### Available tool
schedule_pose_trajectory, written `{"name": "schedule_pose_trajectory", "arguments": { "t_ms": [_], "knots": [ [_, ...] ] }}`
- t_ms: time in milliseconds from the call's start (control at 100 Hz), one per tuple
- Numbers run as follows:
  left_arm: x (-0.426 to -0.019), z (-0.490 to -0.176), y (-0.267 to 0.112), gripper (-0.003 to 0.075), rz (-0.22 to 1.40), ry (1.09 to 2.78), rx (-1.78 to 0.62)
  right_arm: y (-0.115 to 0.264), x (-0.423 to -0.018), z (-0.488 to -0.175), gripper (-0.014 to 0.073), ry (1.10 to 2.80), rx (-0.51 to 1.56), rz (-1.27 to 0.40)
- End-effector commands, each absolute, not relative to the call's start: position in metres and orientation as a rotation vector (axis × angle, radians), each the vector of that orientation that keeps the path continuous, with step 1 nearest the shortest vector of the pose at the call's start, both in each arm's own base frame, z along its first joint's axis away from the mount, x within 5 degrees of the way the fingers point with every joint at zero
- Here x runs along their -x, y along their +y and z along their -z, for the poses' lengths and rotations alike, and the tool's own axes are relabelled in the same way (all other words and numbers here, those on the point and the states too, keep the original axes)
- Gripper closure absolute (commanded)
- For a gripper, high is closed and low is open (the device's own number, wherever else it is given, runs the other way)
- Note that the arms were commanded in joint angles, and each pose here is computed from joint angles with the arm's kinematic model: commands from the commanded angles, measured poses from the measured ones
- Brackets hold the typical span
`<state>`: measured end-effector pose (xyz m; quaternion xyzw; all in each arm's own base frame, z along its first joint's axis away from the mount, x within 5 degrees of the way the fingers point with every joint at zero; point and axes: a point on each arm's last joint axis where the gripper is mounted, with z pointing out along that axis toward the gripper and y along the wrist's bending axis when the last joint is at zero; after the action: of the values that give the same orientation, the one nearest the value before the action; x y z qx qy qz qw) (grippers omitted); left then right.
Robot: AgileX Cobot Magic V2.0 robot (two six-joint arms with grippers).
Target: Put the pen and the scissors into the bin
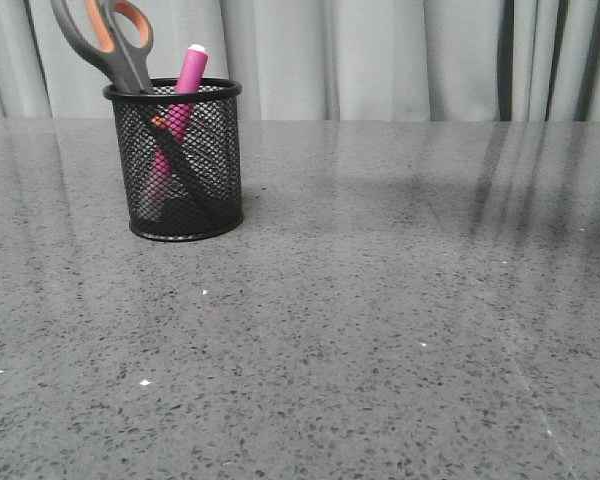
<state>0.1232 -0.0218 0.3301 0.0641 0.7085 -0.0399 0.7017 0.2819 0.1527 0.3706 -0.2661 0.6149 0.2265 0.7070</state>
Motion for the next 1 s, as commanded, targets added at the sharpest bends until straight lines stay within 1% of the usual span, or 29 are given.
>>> {"name": "schedule_pose_trajectory", "arguments": {
  "t_ms": [0,50,160,330,460,630,790,870,990],
  "knots": [
    [-0.123,-0.339,-0.019,0.0742,0.068,1.557,-0.110,0.134,-0.261,-0.401,0.0661,1.315,0.563,-0.402],
    [-0.123,-0.339,-0.018,0.0742,0.063,1.558,-0.106,0.125,-0.252,-0.404,0.0661,1.307,0.566,-0.358],
    [-0.122,-0.340,-0.020,0.0742,0.077,1.552,-0.119,0.105,-0.228,-0.404,0.0661,1.295,0.537,-0.319],
    [-0.113,-0.343,-0.020,0.0742,0.103,1.509,-0.134,0.071,-0.188,-0.386,0.0661,1.298,0.474,-0.242],
    [-0.099,-0.337,-0.015,0.0742,0.100,1.479,-0.113,0.047,-0.153,-0.360,0.0661,1.294,0.431,-0.158],
    [-0.076,-0.312,-0.004,0.0742,0.117,1.458,-0.019,0.028,-0.105,-0.323,0.0661,1.266,0.347,-0.076],
    [-0.059,-0.286,0.010,0.0742,0.098,1.446,0.122,0.019,-0.076,-0.286,0.0662,1.247,0.179,-0.144],
    [-0.050,-0.281,0.013,0.0742,0.102,1.403,0.139,0.017,-0.068,-0.270,0.0662,1.258,0.145,-0.152],
    [-0.043,-0.283,0.015,0.0742,0.112,1.358,0.145,0.015,-0.062,-0.258,0.0662,1.261,0.132,-0.141]
  ]
}}
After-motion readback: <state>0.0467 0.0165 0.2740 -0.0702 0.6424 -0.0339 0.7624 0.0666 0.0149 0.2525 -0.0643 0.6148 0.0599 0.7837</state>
